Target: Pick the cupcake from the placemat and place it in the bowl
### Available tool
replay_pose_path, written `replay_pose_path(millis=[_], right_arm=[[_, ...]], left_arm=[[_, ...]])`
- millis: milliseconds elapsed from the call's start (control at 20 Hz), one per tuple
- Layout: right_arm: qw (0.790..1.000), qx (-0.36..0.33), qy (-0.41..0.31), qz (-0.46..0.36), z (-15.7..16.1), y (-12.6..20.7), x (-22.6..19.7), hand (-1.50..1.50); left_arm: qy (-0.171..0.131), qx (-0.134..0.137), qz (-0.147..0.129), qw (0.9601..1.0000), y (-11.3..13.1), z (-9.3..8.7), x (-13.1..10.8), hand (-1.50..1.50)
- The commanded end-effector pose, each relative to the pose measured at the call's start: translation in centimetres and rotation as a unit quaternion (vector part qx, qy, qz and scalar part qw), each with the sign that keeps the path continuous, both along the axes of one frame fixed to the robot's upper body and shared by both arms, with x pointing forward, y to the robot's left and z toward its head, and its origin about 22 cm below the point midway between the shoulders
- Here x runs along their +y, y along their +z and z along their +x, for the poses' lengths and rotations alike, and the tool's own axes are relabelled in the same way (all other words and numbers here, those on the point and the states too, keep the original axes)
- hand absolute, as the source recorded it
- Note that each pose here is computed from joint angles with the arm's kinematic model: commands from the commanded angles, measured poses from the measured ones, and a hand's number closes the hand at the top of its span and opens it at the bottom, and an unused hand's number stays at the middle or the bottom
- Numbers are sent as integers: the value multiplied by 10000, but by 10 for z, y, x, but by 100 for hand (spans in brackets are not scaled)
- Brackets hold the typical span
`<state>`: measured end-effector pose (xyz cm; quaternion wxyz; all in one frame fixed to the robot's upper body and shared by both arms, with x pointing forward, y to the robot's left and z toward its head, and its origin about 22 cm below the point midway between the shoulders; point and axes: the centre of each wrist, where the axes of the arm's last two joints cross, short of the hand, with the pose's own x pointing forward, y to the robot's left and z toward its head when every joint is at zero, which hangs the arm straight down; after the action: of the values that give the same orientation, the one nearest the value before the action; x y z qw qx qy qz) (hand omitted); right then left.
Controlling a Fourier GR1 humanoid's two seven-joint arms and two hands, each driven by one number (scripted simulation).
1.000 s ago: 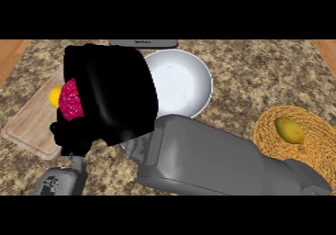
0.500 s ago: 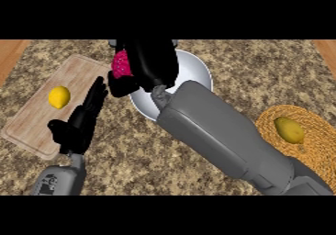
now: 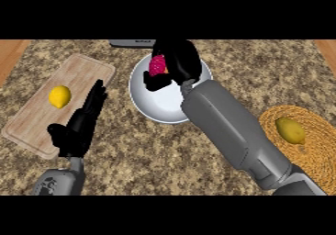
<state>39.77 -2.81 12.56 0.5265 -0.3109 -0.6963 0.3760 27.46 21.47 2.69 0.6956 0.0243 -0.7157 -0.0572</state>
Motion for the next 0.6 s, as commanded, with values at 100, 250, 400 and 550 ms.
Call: replay_pose_path(millis=[100, 250, 400, 550], right_arm=[[9919, 1045, 528, 486, 9, -39, -22, -150], [9899, 829, 836, 790, 24, -26, -33, -150], [9835, 646, 952, 1396, 19, -32, -34, -150], [9767, 27, 986, 1906, 21, -17, -36, -150]], left_arm=[[29, -91, 20, 10000, 15, 13, -18, 0], [-5, 1, -12, 10000, 4, 0, -2, 0], [-36, -14, 22, 10000, 9, 5, 11, 0], [33, -4, -29, 10000, 4, 10, -14, 0]])
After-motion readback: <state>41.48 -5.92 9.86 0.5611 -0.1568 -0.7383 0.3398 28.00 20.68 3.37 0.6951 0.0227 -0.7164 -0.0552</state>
